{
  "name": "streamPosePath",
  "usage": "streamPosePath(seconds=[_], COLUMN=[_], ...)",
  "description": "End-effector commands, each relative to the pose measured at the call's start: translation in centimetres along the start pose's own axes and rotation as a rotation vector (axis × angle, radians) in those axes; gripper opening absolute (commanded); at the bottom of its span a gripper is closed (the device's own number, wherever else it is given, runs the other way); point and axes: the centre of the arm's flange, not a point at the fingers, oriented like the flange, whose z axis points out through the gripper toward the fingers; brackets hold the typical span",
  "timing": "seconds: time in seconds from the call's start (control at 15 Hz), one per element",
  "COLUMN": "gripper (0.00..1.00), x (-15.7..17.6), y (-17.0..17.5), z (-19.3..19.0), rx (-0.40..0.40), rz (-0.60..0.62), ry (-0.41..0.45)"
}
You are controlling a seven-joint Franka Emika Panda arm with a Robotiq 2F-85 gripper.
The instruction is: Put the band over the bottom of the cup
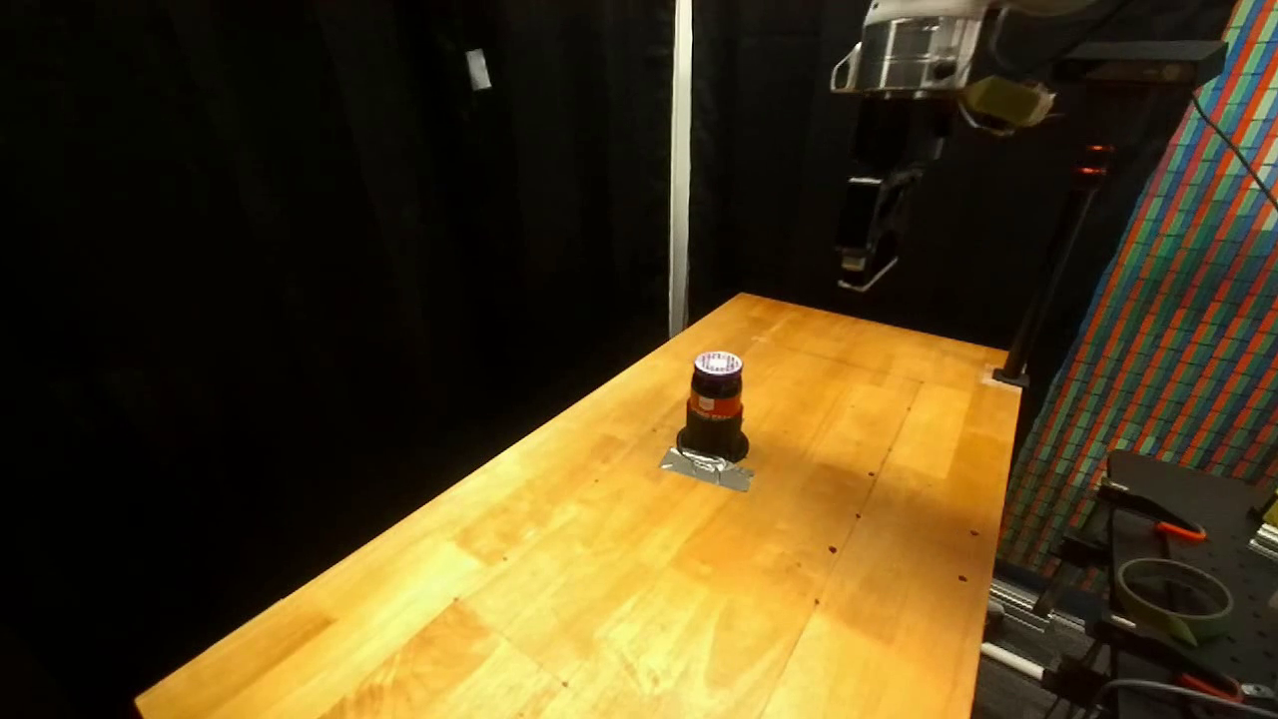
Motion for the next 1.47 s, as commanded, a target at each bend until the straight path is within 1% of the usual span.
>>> streamPosePath(seconds=[0.0,0.33,0.73,0.93,1.4], gripper=[1.0,1.0,1.0,1.0,1.0], x=[6.3,10.8,15.1,16.8,19.8], y=[-1.2,-1.5,-0.5,0.4,1.8], z=[2.3,6.1,9.3,11.0,13.7], rx=[0.008,0.022,0.028,0.024,0.008], rz=[-0.032,-0.011,0.035,0.058,0.129], ry=[0.032,0.08,0.085,0.073,0.116])
